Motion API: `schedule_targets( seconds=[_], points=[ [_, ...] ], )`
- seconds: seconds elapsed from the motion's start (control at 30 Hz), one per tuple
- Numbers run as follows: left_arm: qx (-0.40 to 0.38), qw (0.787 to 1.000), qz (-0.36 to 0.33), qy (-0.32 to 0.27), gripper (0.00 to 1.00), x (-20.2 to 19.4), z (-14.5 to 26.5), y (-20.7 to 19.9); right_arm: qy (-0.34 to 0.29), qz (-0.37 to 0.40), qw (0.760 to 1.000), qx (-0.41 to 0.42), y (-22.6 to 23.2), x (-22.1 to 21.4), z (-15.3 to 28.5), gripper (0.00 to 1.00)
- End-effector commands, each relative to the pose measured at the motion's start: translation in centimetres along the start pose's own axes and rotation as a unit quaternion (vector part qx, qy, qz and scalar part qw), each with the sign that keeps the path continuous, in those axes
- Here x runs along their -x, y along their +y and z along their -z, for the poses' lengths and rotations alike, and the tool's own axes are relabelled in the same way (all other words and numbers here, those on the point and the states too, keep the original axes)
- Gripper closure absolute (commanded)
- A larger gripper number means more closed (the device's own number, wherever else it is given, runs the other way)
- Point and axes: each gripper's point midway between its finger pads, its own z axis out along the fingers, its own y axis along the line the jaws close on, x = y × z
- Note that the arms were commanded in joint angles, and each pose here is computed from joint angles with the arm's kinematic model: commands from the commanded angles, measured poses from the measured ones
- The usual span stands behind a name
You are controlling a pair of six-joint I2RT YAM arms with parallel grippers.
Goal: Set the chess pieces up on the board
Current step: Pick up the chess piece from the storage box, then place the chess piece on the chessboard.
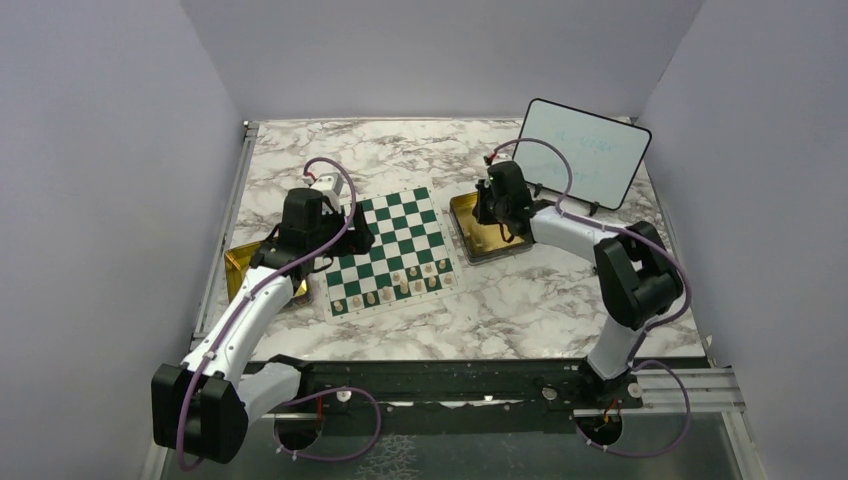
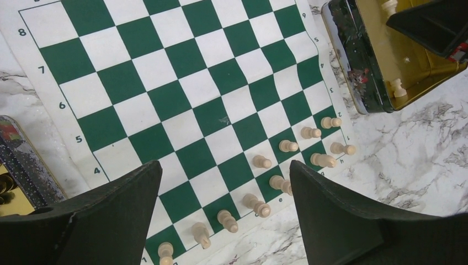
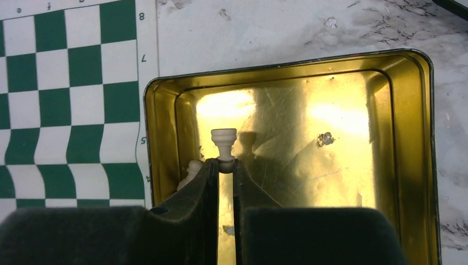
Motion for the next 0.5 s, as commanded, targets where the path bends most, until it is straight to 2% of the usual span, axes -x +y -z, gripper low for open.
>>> schedule_targets(
  seconds=[0.0,0.13,0.2,0.27,0.37,0.47],
  points=[
    [-0.025,0.999,0.023,-0.011,0.16,0.3,-0.3,-0.9,-0.001,0.009,0.999,0.047,1.4,1.7,4.0,0.90],
    [-0.104,0.994,0.021,-0.032,0.21,1.9,0.1,-3.9,-0.005,0.024,0.989,0.143,4.6,2.7,7.6,0.91],
    [-0.164,0.985,-0.006,-0.059,0.22,2.9,0.4,-5.9,0.004,0.023,0.981,0.193,6.2,2.5,9.0,0.91],
    [-0.215,0.972,-0.029,-0.090,0.28,3.8,0.7,-7.5,0.021,0.021,0.970,0.243,7.8,1.9,10.3,0.92],
    [-0.271,0.944,-0.122,-0.141,0.41,4.6,1.1,-9.7,0.038,0.013,0.950,0.311,9.9,1.2,12.1,0.93],
    [-0.317,0.903,-0.238,-0.168,0.39,4.4,1.7,-12.2,0.055,0.008,0.933,0.356,11.2,0.7,13.6,0.94]
  ],
)
